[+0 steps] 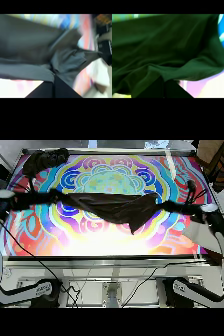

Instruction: Fold the shirts.

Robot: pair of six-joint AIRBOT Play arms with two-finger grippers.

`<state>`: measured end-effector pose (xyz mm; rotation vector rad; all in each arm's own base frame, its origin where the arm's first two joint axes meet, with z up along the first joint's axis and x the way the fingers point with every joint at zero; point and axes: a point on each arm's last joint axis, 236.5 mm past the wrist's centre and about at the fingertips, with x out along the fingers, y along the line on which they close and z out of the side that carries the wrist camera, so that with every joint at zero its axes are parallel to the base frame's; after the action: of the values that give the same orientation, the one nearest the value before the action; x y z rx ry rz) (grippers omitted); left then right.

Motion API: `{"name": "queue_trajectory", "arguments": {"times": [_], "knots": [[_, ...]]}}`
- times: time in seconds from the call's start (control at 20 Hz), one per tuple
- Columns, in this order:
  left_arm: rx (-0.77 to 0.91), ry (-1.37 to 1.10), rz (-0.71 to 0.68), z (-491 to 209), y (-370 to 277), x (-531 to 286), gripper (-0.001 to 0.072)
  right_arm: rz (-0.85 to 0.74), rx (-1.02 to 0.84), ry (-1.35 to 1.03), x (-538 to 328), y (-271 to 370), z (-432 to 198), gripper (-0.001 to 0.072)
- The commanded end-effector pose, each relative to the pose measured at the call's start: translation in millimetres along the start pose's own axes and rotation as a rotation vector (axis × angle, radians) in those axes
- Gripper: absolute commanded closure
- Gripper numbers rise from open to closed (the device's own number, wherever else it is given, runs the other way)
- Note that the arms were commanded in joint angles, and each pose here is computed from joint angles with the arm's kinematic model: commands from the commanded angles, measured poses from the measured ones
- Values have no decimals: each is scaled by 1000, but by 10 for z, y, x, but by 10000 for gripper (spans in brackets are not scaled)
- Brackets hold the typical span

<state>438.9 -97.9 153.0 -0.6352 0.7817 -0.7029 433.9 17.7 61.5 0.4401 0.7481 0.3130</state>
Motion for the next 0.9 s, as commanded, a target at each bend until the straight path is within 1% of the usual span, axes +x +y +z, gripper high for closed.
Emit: {"name": "queue_trajectory", "arguments": {"times": [0.0, 0.1, 0.15, 0.35, 0.45, 0.5, 0.65, 0.75, 0.85], "knots": [[302, -257, 19, 1072, -884, -771, 697, -100, -53, -224, -793, -91, 902, 693], [338, -373, 122, 1433, -997, -1237, 697, -143, -68, -298, -1221, -153, 1163, 694], [351, -380, 139, 1463, -1073, -1355, 698, -141, -93, -308, -1375, -77, 1226, 693], [424, -291, 103, 1231, -1494, -1461, 698, -165, -254, -361, -1875, 383, 1436, 693], [487, -261, 100, 1058, -1781, -1564, 699, -214, -360, -383, -2224, 672, 1467, 694], [529, -253, 119, 968, -1916, -1637, 699, -265, -401, -381, -2412, 766, 1436, 693], [628, -331, 261, 811, -2266, -1982, 699, -489, -503, -433, -3129, 980, 1339, 695], [633, -365, 271, 675, -2500, -2101, 699, -603, -541, -472, -3534, 1126, 1223, 696], [607, -311, 232, 414, -2654, -2075, 700, -613, -548, -417, -3639, 1264, 931, 696]]}}
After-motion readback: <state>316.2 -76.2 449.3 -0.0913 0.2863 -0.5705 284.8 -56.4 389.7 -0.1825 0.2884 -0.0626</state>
